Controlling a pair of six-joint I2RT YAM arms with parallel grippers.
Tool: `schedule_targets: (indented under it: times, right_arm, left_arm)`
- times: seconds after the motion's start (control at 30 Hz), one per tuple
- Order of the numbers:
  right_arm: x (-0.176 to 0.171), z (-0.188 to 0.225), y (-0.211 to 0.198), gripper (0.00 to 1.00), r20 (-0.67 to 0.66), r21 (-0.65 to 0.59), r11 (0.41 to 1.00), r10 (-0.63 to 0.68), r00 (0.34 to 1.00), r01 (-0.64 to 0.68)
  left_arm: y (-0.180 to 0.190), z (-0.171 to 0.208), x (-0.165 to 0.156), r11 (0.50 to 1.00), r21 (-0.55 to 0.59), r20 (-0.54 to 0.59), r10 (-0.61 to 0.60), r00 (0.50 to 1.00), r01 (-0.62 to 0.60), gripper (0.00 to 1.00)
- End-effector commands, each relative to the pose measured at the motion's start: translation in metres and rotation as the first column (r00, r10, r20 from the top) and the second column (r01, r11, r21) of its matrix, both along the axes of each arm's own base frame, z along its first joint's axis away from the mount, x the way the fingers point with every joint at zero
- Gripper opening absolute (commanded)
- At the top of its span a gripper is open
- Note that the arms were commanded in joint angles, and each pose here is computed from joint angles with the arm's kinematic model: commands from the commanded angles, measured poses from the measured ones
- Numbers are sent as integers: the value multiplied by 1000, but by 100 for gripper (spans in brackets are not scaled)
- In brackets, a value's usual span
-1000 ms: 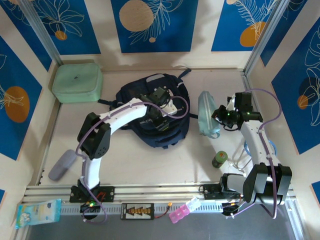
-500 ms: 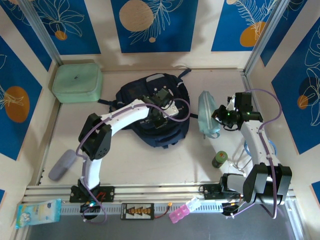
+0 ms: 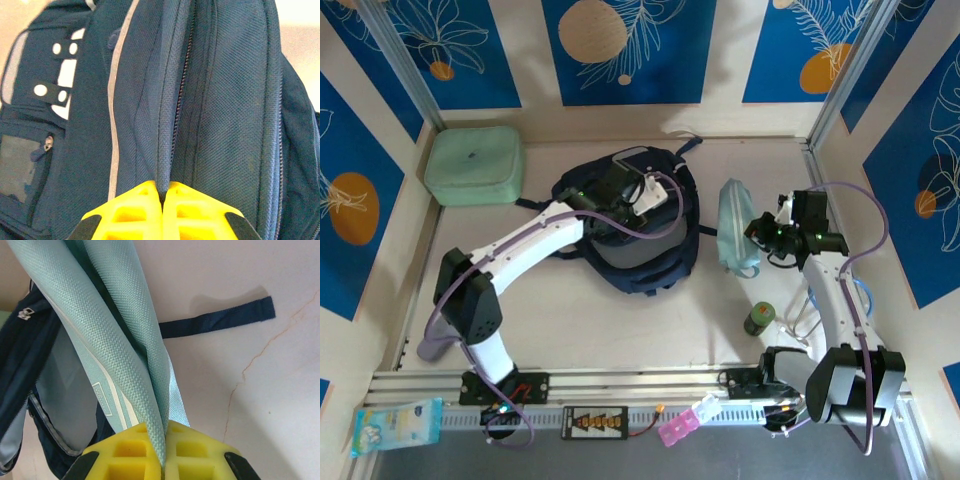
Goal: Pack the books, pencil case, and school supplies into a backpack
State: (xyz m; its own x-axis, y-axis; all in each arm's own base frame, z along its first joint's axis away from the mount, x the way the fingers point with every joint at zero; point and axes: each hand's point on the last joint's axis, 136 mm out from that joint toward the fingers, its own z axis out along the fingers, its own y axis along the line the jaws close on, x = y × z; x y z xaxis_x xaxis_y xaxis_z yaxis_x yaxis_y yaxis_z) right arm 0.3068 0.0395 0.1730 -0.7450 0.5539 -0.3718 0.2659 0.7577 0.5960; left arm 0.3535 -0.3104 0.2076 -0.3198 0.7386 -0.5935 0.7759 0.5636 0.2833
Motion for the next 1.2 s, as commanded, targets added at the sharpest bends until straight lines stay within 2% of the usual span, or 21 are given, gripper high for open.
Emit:
schedule_targets:
  times: [0.0, 0.13, 0.27, 0.4, 0.5, 0.63, 0.73, 0.87, 1.17]
  right_arm:
    - [-5, 5, 18, 0, 13, 82, 996, 37, 999, -38]
    - [-18, 5, 50, 0, -23, 173, 978, 123, 992, -117]
    - [-32, 6, 86, 0, -73, 264, 954, 163, 984, -139]
    - [-44, -5, 119, 0, -200, 373, 923, 175, 964, -90]
    - [-53, -20, 129, 0, -318, 360, 933, 146, 937, -23]
    - [-52, -27, 141, 0, -345, 362, 932, 151, 926, -17]
    - [-36, -26, 148, 0, -331, 385, 923, 136, 934, 3]
    - [3, -17, 157, 0, -270, 412, 910, 69, 960, 51]
    - [84, -35, 180, 0, -209, 370, 909, -117, 971, 189]
  left_arm:
    - [-17, 60, 3, 984, -180, 74, 15, 997, -2, 0]
    - [-26, 90, 3, 960, -281, 89, 28, 996, -2, 0]
    - [-29, 117, 6, 933, -361, 120, 55, 991, -8, 0]
    - [-33, 129, 10, 917, -399, 129, 71, 989, -14, 0]
    - [-36, 130, 13, 915, -403, 125, 77, 989, -20, 0]
    - [-40, 130, 11, 910, -415, 115, 61, 991, -7, 0]
    - [-44, 129, 6, 904, -428, 100, 32, 994, 14, 0]
    - [-44, 132, 3, 894, -448, 92, 31, 995, 13, 0]
    - [-43, 138, 7, 888, -460, 81, 61, 995, -17, 0]
